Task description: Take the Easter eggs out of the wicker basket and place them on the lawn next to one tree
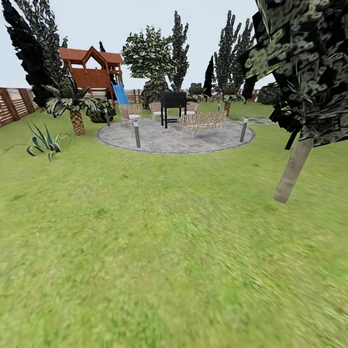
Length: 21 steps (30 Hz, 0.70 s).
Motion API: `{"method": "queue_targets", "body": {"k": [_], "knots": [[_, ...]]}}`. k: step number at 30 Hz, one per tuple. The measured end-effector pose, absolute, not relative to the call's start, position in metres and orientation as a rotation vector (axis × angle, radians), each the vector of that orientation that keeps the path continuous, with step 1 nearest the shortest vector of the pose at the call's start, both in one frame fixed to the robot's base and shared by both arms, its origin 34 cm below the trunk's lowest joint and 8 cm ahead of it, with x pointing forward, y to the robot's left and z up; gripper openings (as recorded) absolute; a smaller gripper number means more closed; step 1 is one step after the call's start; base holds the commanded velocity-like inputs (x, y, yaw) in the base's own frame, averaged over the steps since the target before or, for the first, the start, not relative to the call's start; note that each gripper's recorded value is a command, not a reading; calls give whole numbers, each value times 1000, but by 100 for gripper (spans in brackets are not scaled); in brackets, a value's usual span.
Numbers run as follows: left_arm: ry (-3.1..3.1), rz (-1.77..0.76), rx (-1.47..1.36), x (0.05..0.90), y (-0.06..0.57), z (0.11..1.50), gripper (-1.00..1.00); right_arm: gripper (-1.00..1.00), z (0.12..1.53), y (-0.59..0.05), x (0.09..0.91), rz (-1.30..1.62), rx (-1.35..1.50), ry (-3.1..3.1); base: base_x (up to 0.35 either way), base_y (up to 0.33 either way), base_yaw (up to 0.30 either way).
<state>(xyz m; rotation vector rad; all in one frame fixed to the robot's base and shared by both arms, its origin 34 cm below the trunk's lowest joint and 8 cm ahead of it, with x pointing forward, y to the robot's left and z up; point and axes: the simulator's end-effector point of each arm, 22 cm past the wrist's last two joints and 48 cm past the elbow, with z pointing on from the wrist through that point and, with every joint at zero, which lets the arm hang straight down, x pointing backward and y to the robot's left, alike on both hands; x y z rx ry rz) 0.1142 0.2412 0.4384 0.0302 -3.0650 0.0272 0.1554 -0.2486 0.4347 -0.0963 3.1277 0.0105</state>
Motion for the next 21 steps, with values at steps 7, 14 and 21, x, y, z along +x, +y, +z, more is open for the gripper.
{"method": "queue_targets", "body": {"k": [7,14,21], "knots": [[-3065,27,30,114,241,438,100,100,435,-248,155,11,-96,3128,0,0,283],[-3065,27,30,114,241,438,100,100,435,-248,155,13,-96,3128,0,0,283],[-3065,27,30,114,241,438,100,100,435,-247,155,13,-97,3128,0,0,283]]}}
